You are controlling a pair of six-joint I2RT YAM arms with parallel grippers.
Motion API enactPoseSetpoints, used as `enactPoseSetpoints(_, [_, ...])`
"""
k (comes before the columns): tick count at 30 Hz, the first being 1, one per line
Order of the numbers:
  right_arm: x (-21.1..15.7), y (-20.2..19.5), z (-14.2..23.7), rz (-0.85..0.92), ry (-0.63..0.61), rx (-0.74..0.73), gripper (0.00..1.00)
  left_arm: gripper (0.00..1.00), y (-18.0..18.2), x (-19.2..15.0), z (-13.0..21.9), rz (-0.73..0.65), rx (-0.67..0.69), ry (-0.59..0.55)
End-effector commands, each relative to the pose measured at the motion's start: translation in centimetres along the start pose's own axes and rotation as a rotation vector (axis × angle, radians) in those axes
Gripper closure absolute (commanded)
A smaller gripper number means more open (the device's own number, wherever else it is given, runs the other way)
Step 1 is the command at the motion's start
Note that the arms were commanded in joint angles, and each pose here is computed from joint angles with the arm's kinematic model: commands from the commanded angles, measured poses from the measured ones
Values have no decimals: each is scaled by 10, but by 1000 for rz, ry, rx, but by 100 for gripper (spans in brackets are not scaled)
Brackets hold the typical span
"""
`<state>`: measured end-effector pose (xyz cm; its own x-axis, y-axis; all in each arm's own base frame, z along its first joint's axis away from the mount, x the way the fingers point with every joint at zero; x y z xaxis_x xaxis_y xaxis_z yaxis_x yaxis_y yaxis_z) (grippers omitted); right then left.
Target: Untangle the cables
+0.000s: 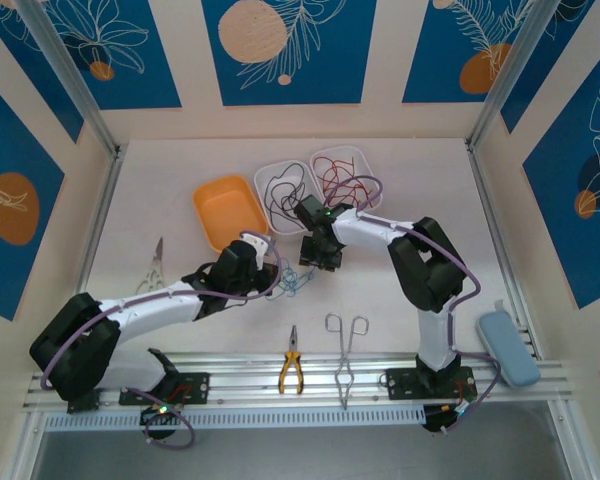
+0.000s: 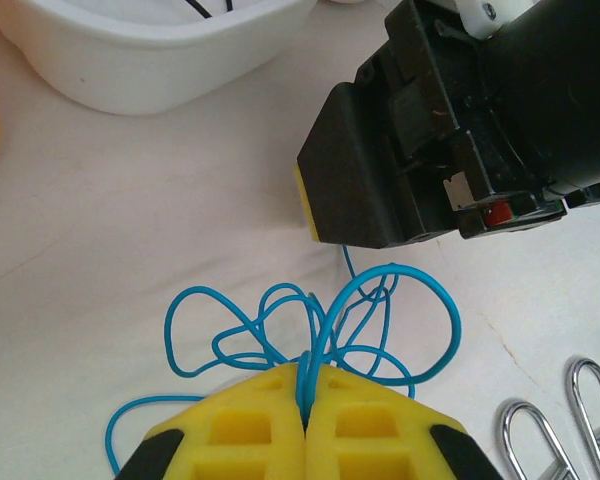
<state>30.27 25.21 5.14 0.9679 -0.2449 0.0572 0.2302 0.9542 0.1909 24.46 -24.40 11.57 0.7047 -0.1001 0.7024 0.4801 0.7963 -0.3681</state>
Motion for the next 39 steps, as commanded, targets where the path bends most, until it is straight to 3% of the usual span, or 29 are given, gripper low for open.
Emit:
enactPoseSetpoints(1, [-7, -3, -4, -15, 23, -19, 57, 100, 8, -3, -1, 9, 26, 2])
enactPoseSetpoints(4, [-8, -8, -8, -10, 29, -44, 57, 100, 8, -2, -1, 9, 27, 1])
enactPoseSetpoints(11, [-12, -16, -15, 1, 48, -78, 68, 100, 10, -1, 4, 12, 46, -9])
enactPoseSetpoints(21, [-2, -43, -4, -23, 7, -102, 100, 100, 15, 9, 25, -9, 105, -61])
enactPoseSetpoints(31, [11, -98, 25, -94, -75, -183, 100, 100, 27, 21, 53, -50, 222, -122])
enactPoseSetpoints(35, [13, -127, 34, -160, -94, -196, 100, 100, 36, 32, 76, -76, 312, -183])
enactPoseSetpoints(39, [14, -145, 42, -199, -111, -186, 100, 100, 31, 49, 99, -138, 320, -252])
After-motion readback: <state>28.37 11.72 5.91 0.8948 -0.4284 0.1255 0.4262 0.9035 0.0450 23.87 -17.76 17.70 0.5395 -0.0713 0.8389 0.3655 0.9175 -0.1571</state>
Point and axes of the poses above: each hand's point on the last joint's axis, 136 mm out from that joint toward the fingers, its own z axis back along the fingers, its own y axis along the line the jaws close on, x = y × z, the point moved 3 cm from there along z, back along the fingers, and after that the axes turned 4 degrees about -z, right-handed, at the moved point
